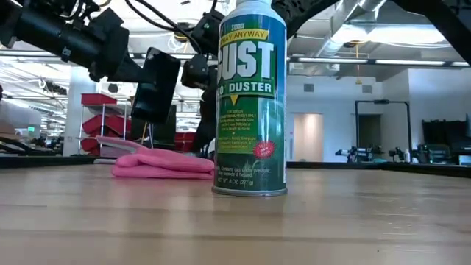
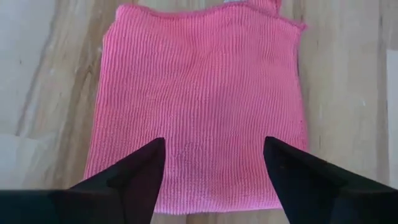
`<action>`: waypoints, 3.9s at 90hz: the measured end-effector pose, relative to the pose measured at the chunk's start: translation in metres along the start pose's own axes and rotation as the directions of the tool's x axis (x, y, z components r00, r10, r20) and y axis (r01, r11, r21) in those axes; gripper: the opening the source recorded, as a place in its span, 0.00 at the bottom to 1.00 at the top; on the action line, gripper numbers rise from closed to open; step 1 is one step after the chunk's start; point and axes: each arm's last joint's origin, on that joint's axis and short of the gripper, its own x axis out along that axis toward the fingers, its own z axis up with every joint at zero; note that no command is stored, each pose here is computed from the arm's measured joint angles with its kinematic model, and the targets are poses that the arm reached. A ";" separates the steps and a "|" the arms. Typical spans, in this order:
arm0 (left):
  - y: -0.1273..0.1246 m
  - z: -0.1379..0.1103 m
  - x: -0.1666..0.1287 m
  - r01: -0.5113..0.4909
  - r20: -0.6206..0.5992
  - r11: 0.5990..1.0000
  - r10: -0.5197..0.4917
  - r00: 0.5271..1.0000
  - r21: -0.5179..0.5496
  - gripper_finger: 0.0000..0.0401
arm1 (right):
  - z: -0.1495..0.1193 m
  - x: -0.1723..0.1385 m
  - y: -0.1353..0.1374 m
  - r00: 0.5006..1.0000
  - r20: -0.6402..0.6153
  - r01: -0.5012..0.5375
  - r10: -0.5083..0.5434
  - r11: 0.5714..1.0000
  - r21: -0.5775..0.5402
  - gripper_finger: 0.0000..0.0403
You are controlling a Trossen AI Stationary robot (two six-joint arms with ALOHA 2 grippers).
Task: Apply microfiber cloth
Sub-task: Wipe the front of the black cellphone with the pink microfiber cloth
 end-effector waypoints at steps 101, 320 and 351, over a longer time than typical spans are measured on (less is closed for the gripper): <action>-0.005 0.014 -0.001 0.132 0.113 0.983 -0.118 0.987 -0.127 0.03 | 0.042 -0.056 0.039 0.899 0.169 0.409 -0.404 0.913 0.007 0.00; -0.012 0.014 -0.004 0.204 0.099 0.972 -0.193 0.976 -0.114 0.02 | 0.093 -0.129 0.005 0.726 0.410 0.538 -0.552 0.827 0.161 0.00; -0.011 0.015 -0.004 0.181 0.112 0.977 -0.168 0.979 -0.117 0.02 | 0.080 -0.122 -0.011 0.735 0.283 0.591 -0.616 0.787 0.177 0.00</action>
